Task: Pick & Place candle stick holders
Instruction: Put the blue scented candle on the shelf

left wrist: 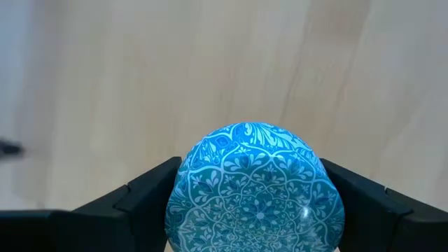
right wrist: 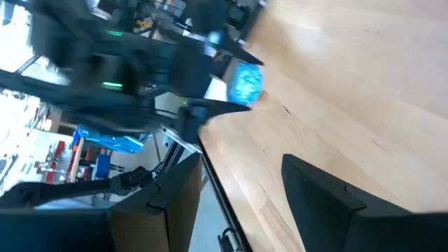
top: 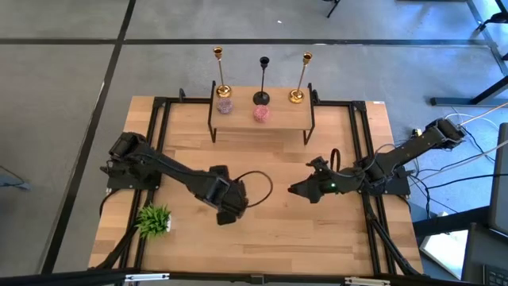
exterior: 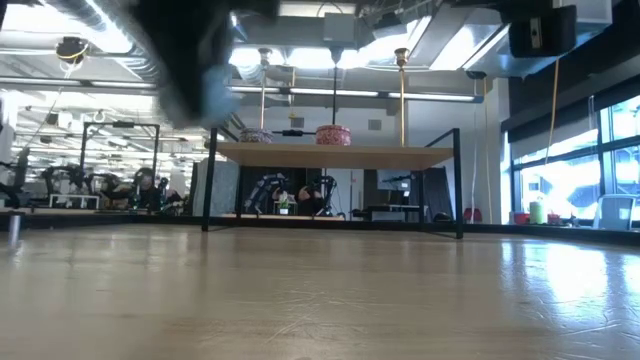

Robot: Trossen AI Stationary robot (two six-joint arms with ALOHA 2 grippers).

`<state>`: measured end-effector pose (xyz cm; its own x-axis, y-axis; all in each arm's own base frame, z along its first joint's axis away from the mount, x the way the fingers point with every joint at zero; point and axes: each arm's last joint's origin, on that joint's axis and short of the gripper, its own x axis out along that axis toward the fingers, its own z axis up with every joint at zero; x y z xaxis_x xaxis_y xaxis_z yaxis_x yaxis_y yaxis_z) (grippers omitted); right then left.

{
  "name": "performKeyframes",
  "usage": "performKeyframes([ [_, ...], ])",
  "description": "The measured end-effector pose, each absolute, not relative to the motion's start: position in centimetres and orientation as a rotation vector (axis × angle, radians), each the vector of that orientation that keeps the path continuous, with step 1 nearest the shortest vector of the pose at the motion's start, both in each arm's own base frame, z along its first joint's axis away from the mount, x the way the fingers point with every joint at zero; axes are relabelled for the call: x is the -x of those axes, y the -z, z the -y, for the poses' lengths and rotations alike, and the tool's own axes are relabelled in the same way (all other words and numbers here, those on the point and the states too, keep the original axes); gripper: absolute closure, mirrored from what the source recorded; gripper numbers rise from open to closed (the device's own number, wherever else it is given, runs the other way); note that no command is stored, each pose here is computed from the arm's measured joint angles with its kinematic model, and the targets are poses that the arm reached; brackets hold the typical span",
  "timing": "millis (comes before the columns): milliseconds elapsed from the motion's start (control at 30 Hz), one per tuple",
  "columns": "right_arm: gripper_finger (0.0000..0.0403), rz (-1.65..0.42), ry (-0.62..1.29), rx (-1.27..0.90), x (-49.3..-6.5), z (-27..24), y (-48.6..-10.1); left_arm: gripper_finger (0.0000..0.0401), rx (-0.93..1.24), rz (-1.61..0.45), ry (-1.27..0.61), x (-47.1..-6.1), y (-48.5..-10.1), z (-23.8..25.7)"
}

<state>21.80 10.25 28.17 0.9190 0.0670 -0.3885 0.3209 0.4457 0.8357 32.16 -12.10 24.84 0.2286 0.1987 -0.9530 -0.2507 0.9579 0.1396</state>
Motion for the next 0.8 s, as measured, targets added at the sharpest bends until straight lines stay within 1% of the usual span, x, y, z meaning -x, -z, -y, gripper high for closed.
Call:
performKeyframes([
  [167,0.02,-0.426,0.15,-1.115,-22.1,-9.7,-28.1,0.0109,0.106,-1.158,-0.279,-34.2,-29.0,11.1],
  [300,0.0185,-0.457,0.141,-1.123,-22.5,-9.2,-27.8,0.0109,0.16,-1.075,-0.225,-35.3,-31.1,10.3],
  [467,0.0154,-0.435,0.184,-1.122,-22.9,-8.8,-27.6,0.0109,0.163,-1.028,-0.2,-35.8,-32.4,9.6],
  [600,0.0132,-0.405,0.186,-1.149,-23.5,-8.4,-27.6,0.0109,0.168,-0.993,-0.2,-36.3,-32.6,8.9],
  [667,0.0125,-0.381,0.166,-1.168,-24.0,-8.4,-27.7,0.0109,0.177,-0.961,-0.201,-36.7,-32.8,8.4],
  [800,0.0117,-0.396,0.159,-1.196,-24.9,-8.2,-27.1,0.0109,0.203,-0.898,-0.208,-37.4,-33.1,7.5],
])
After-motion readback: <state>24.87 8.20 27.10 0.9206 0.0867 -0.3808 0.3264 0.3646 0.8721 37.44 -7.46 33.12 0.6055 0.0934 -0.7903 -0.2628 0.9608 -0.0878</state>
